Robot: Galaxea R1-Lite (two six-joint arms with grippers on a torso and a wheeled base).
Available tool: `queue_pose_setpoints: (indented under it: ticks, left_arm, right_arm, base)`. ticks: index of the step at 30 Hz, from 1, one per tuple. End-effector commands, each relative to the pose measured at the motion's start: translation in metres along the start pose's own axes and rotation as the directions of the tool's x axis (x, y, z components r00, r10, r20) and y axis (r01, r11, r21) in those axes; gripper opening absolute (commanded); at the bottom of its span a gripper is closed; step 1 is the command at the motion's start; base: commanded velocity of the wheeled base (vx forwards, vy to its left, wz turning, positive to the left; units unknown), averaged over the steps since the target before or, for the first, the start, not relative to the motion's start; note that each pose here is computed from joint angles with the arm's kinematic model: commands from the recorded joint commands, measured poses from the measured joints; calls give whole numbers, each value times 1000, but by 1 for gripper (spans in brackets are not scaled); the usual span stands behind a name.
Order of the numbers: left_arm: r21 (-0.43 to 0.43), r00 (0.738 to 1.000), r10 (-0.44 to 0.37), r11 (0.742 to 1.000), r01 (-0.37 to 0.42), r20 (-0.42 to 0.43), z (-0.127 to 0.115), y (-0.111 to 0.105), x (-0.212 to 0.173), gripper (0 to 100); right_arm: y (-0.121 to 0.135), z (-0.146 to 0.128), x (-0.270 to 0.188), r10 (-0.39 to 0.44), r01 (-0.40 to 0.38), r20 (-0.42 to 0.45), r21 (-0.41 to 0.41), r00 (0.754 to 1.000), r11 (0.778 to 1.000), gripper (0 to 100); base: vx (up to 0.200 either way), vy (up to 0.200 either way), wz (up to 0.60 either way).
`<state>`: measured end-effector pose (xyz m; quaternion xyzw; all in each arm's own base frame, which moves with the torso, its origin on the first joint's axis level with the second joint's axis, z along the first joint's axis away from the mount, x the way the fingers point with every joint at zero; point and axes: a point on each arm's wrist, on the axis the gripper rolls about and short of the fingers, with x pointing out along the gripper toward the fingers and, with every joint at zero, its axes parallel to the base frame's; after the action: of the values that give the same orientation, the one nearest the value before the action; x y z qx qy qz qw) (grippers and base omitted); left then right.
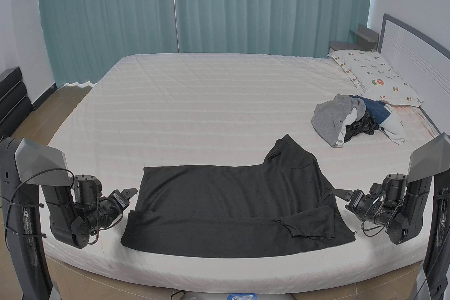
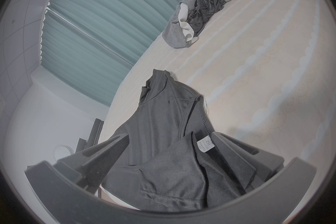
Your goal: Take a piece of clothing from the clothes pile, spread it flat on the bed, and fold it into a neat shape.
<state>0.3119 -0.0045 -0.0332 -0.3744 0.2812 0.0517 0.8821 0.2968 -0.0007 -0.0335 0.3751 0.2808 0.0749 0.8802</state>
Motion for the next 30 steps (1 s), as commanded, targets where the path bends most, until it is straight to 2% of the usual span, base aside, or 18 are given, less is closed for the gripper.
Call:
queue_pose_setpoints:
  ticks: [1,10,11,14,20,24,25,26,30]
  left_arm:
    - [10,996,-49,999,48,68,17,-18,14,100]
    - [36,986,-86,996,82,142,67,-60,59,100]
    - [40,987,-84,996,79,138,67,-61,61,100]
    - [150,987,-91,986,70,133,72,-70,82,100]
    - [156,989,-78,986,57,128,64,-64,126,100]
    - [120,990,-61,992,45,130,44,-57,152,100]
    - [120,990,-61,992,45,130,44,-57,152,100]
    - [112,984,-38,993,18,172,46,-59,152,100]
    - [110,986,-22,994,4,164,41,-54,154,100]
  right_arm:
    - [-1,-3,1,-2,2,-9,4,1000,1000,100]
    - [-7,-17,6,-21,22,-63,19,998,1000,100]
    - [-7,-18,6,-23,24,-66,18,998,1000,100]
    - [-5,-23,7,-20,22,-83,13,996,1000,100]
    - [-6,-25,7,-28,30,-86,12,996,999,100]
    - [-6,-24,8,-28,29,-85,11,996,1000,100]
    - [-6,-24,8,-28,29,-85,11,996,1000,100]
    - [-6,-24,8,-27,28,-84,11,996,1000,100]
    - [-3,-27,9,-22,23,-93,6,995,1000,100]
  base:
    - [0,0,0]
    - [0,0,0]
    - [0,0,0]
    - [0,0,0]
    - [0,0,0]
    - [0,0,0]
    - [0,0,0]
    - [0,0,0]
    - [0,0,0]
